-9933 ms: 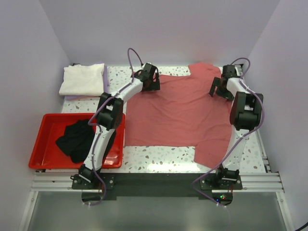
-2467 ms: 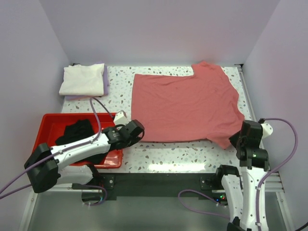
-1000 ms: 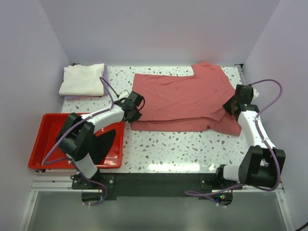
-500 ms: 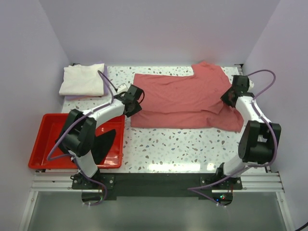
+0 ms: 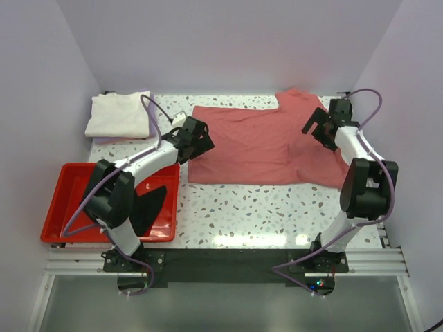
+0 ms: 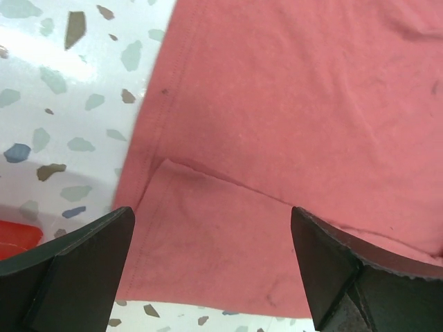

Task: Fold and stack the t-shirts
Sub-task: Fold the tshirt

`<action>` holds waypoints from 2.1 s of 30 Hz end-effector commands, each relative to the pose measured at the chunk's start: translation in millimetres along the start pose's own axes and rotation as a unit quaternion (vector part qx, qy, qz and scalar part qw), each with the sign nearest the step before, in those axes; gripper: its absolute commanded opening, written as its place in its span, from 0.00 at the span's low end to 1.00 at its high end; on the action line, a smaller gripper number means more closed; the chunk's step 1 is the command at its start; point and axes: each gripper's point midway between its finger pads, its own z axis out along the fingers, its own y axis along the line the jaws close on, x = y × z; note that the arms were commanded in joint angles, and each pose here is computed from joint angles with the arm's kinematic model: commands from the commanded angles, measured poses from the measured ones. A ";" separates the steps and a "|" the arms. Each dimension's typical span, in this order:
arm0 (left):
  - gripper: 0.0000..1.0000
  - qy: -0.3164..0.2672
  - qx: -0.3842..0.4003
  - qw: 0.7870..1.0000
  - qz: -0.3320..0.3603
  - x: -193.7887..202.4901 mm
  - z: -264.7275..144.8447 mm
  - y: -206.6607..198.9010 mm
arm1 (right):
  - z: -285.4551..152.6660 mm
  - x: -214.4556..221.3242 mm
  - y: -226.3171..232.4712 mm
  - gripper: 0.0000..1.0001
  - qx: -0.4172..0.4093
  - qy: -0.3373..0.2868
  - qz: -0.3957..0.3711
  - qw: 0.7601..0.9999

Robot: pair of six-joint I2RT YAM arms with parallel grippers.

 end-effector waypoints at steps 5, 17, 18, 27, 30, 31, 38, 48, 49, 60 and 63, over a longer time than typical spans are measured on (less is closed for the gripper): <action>1.00 0.010 0.083 0.995 0.052 27.5 -21.8 -41.8 | -29.1 47.9 8.2 0.99 -0.073 0.056 -0.016 0.996; 1.00 0.054 0.082 0.992 0.083 68.7 17.5 -44.4 | 12.3 86.7 -11.9 0.99 -0.039 0.103 -0.048 0.993; 1.00 0.060 0.076 0.992 0.086 73.5 22.4 -40.9 | 15.0 91.2 -15.1 0.99 -0.032 0.110 -0.046 0.992; 1.00 0.104 0.032 0.989 0.103 113.3 21.8 -3.7 | -10.7 126.2 -66.8 0.99 0.071 0.128 -0.034 0.989; 1.00 0.118 0.017 0.986 0.113 131.8 14.2 13.5 | -25.1 141.1 -82.7 0.99 0.098 0.136 -0.024 0.985; 1.00 0.130 0.001 0.984 0.119 142.9 12.5 30.0 | -32.4 137.2 -83.8 0.99 0.099 0.122 -0.023 0.987; 1.00 0.156 -0.041 0.980 0.119 172.2 -28.5 91.8 | -68.1 170.1 -117.4 0.99 0.129 0.104 0.005 0.986; 1.00 0.146 0.016 0.980 0.135 189.4 -83.3 83.3 | -105.7 177.8 -111.2 0.99 0.068 0.077 0.018 0.995; 1.00 0.139 0.015 0.981 0.135 184.4 -84.8 79.3 | -109.8 173.1 -108.8 0.99 0.063 0.071 0.014 0.995; 1.00 0.047 0.062 0.988 0.136 126.4 -100.2 15.2 | -127.5 113.3 -19.0 0.99 -0.098 0.008 -0.039 0.994; 1.00 0.030 0.066 0.987 0.143 114.8 -101.6 2.1 | -105.3 114.0 5.2 0.99 -0.105 0.011 -0.059 0.993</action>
